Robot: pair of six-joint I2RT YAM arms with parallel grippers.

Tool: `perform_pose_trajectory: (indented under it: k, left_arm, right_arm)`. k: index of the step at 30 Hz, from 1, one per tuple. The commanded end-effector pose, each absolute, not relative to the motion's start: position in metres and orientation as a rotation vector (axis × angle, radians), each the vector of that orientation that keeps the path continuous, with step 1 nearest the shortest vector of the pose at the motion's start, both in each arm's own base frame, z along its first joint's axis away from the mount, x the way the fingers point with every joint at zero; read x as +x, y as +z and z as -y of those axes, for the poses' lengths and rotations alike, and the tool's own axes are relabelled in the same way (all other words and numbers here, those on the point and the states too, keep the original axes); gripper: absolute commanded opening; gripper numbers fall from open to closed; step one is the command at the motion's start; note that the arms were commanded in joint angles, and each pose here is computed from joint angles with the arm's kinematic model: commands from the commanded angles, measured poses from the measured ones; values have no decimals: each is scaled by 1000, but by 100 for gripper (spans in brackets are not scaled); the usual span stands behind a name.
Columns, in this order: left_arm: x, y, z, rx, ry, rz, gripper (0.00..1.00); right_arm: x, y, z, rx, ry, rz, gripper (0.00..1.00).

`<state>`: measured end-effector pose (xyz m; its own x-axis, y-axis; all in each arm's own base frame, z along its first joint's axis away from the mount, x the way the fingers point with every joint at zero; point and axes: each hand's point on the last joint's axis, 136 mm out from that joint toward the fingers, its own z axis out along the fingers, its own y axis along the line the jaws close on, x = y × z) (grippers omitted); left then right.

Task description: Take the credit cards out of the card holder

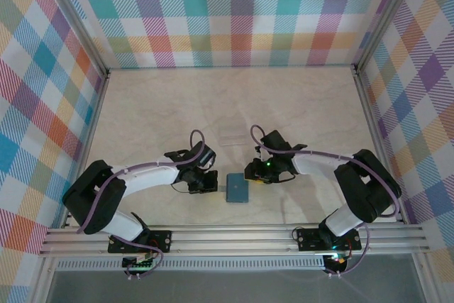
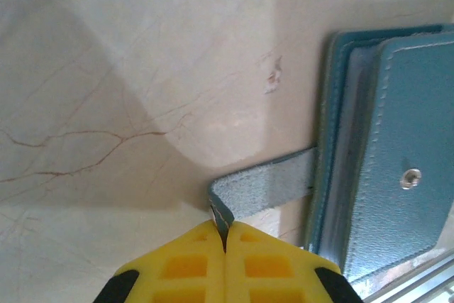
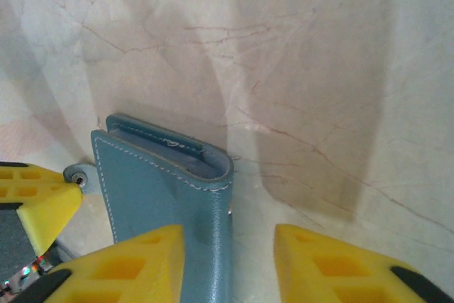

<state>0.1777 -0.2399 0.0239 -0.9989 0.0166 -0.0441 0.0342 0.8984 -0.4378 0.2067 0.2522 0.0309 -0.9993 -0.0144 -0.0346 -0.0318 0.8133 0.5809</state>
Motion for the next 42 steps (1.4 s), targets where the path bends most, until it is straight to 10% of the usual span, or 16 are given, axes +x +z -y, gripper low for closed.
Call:
perform_pose_trajectory:
  k: [1, 21, 42]
  left_arm:
    - [183, 25, 255, 46, -829, -2973, 6]
    - [170, 24, 237, 9, -927, -2938, 8]
    - [165, 14, 227, -1, -940, -2953, 9]
  right_arm:
    - [204, 35, -239, -32, 759, -3010, 46]
    - [183, 43, -274, 5, 89, -3152, 92]
    - [182, 43, -264, -50, -161, -3134, 94]
